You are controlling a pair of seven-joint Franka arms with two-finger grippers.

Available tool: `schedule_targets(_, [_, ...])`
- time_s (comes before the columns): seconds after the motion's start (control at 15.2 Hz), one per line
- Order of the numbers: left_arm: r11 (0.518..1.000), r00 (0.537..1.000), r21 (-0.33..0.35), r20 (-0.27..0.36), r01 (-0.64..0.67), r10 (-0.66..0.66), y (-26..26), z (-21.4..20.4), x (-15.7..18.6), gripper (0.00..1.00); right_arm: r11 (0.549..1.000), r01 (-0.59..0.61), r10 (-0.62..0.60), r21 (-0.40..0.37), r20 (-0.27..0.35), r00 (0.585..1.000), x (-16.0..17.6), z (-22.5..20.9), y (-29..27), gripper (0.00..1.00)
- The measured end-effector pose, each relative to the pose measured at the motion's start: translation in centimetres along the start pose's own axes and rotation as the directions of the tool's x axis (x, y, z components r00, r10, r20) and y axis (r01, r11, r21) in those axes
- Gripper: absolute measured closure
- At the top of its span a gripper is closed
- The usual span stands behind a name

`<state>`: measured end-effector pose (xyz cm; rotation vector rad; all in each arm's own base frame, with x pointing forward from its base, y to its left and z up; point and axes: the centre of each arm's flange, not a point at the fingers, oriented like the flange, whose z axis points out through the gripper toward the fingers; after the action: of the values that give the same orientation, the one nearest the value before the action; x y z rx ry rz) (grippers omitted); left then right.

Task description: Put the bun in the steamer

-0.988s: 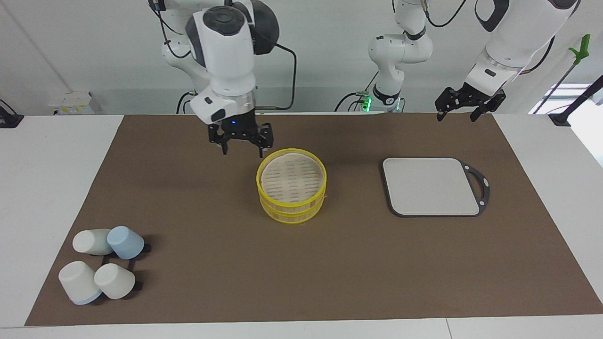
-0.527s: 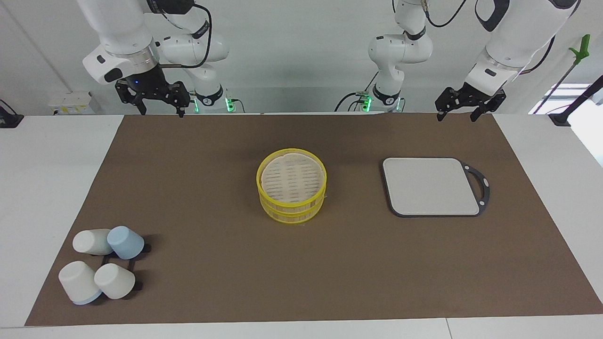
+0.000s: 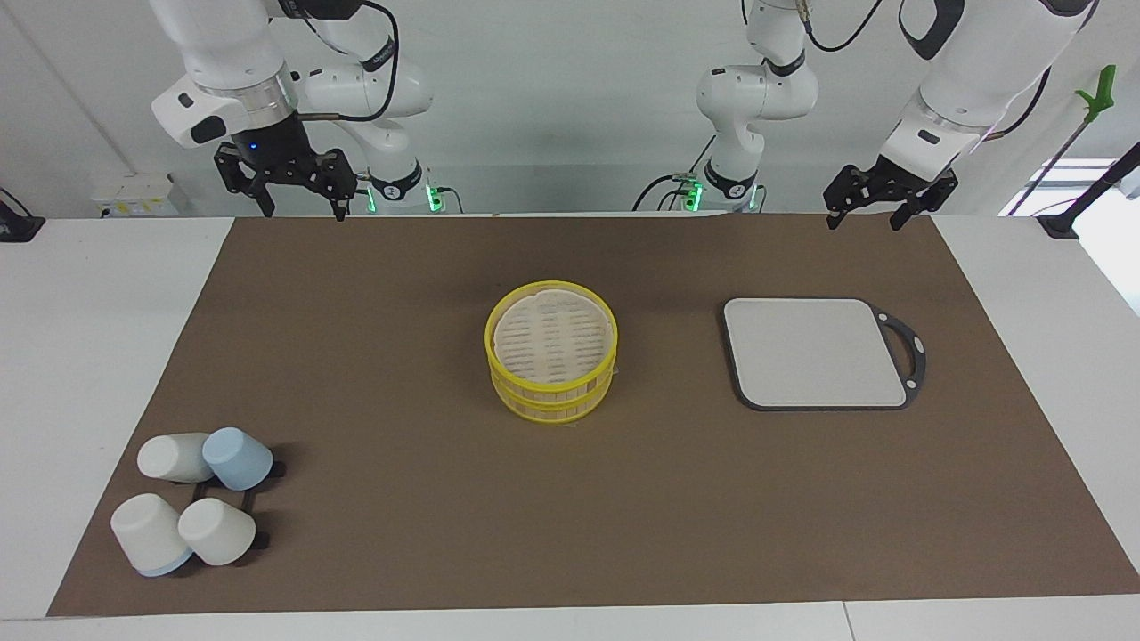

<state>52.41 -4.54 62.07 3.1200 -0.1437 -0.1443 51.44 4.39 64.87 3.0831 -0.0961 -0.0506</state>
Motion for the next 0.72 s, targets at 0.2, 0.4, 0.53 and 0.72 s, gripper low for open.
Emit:
schedule_targets(0.2, [1.000, 1.000, 0.000, 0.000, 0.000, 0.000, -0.01, 0.00, 0.00, 0.00, 1.000, -0.011, 0.011, 0.002, 0.001, 1.000, -0.21, -0.10, 0.59, 0.00])
schedule_targets(0.4, [1.000, 1.000, 0.000, 0.000, 0.000, 0.000, -0.01, 0.00, 0.00, 0.00, 0.999, -0.008, 0.007, 0.052, 0.009, 1.000, -0.24, 0.03, 0.08, 0.00])
schedule_targets(0.53, [1.000, 1.000, 0.000, 0.000, 0.000, 0.000, -0.01, -0.01, 0.00, 0.00, 0.997, -0.008, 0.007, 0.071, 0.012, 1.000, -0.25, 0.04, -0.04, 0.00])
schedule_targets(0.72, [1.000, 1.000, 0.000, -0.001, 0.000, 0.000, -0.01, -0.01, 0.01, 0.00, 0.997, -0.009, 0.008, 0.071, 0.016, 1.000, -0.24, 0.19, 0.03, 0.00])
